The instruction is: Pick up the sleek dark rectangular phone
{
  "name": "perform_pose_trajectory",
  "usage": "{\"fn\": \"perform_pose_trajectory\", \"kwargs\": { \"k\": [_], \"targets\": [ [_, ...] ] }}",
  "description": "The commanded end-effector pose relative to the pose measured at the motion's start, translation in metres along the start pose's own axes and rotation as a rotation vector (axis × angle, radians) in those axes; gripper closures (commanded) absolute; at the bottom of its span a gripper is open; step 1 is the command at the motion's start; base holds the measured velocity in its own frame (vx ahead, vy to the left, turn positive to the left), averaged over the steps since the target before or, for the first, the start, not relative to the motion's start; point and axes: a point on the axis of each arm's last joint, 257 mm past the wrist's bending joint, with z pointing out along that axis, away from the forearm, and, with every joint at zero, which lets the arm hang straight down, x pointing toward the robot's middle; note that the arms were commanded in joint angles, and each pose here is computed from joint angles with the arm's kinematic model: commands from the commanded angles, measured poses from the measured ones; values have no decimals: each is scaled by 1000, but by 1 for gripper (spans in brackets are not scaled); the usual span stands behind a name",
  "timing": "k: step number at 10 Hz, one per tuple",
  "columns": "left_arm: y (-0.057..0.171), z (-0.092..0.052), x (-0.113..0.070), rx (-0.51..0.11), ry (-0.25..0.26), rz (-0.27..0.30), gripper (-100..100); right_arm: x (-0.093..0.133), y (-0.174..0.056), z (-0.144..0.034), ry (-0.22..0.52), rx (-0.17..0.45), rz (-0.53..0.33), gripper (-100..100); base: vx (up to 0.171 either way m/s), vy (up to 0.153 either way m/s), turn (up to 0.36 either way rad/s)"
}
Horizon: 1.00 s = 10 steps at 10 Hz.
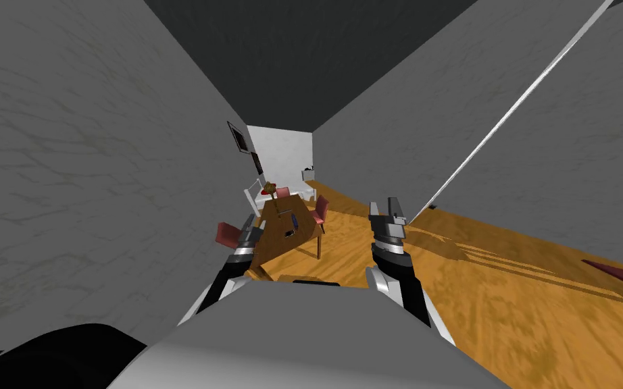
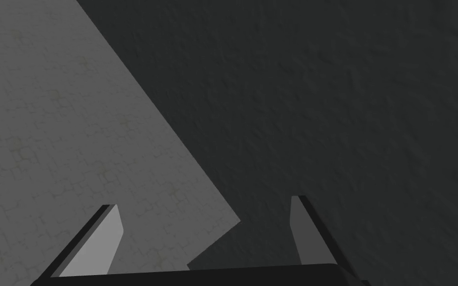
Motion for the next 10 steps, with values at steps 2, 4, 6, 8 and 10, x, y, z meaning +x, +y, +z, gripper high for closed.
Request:
{"fn": "perform_pose_trajectory", "kwargs": {
  "k": [2,4,6,8,10],
  "targets": [
    [31,-12,-18,-109,-30,-62,-100,0,0,0,0,0,0,0,35,5,-187],
    [50,-21,-31,-175,-53,-98,-100,0,0,0,0,0,0,0,28,2,-215],
    [70,-32,-44,-243,-80,-134,-100,0,0,0,0,0,0,0,42,8,-299],
    [106,-59,-71,-371,-139,-194,-100,0,0,0,0,0,0,0,48,7,-329],
    [129,-77,-87,-453,-187,-241,-100,0,0,0,0,0,0,0,44,13,-264]
  ]
}}
